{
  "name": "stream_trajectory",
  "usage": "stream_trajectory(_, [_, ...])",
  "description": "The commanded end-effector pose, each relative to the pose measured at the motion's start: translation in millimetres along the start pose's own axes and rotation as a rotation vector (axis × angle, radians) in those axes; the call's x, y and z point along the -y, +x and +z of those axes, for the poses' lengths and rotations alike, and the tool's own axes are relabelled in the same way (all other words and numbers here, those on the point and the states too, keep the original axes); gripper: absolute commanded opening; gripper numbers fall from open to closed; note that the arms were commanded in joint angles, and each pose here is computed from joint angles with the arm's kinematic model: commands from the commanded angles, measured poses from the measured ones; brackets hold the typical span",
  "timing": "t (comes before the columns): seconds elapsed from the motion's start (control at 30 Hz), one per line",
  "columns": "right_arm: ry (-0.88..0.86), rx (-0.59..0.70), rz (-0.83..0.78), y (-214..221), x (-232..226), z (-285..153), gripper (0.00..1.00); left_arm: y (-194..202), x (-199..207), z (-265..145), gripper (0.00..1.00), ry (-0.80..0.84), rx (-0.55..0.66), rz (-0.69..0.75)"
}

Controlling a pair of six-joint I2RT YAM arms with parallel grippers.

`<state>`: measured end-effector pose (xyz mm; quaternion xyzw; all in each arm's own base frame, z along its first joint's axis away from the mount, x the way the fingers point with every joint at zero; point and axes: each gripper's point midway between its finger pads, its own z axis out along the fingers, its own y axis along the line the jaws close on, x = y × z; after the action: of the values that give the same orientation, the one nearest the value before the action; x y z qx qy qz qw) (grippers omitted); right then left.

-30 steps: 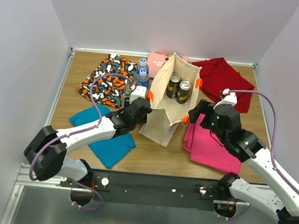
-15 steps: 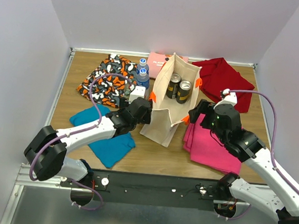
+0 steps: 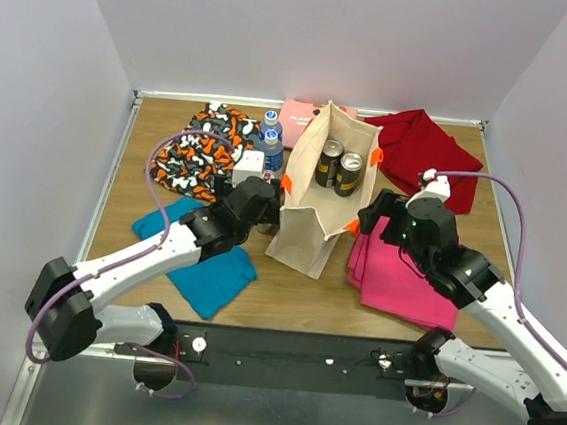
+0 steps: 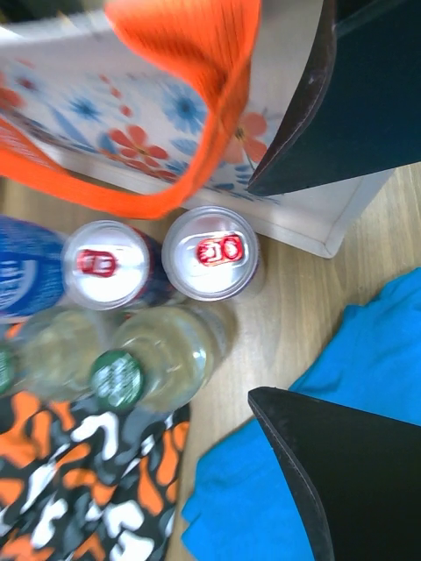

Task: Take the beverage out of the canvas bag
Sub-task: Place the drink at the center of the board, then take out the drink from the canvas bag.

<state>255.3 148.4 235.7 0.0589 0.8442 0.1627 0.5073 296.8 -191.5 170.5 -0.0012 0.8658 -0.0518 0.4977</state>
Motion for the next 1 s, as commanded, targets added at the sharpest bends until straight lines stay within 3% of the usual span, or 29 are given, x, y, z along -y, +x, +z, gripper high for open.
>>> stream_trajectory(0.0, [0.019,-0.004,0.003,3,6,-3,1.00,-53,-12,-25,0.99,-0.041,0.132,-0.046])
stream_trajectory(0.27, [0.011,0.073,0.031,-22,8,-23,1.00,-129,4,-61,0.99,0.051,0.258,0.007])
stream_trajectory(0.57, [0.018,0.106,0.050,-35,13,-40,1.00,-187,95,-70,0.99,0.376,0.252,0.169])
stream_trajectory(0.77, [0.021,0.194,0.092,-56,21,-62,1.00,-186,152,-32,0.99,0.475,0.129,0.248])
stream_trajectory(0.83, [0.035,0.198,0.094,-56,26,-64,1.00,-165,169,-4,0.93,0.480,0.041,0.269])
stream_trajectory(0.97, [0.060,0.188,0.092,-54,31,-66,1.00,-151,196,14,0.84,0.539,-0.030,0.255])
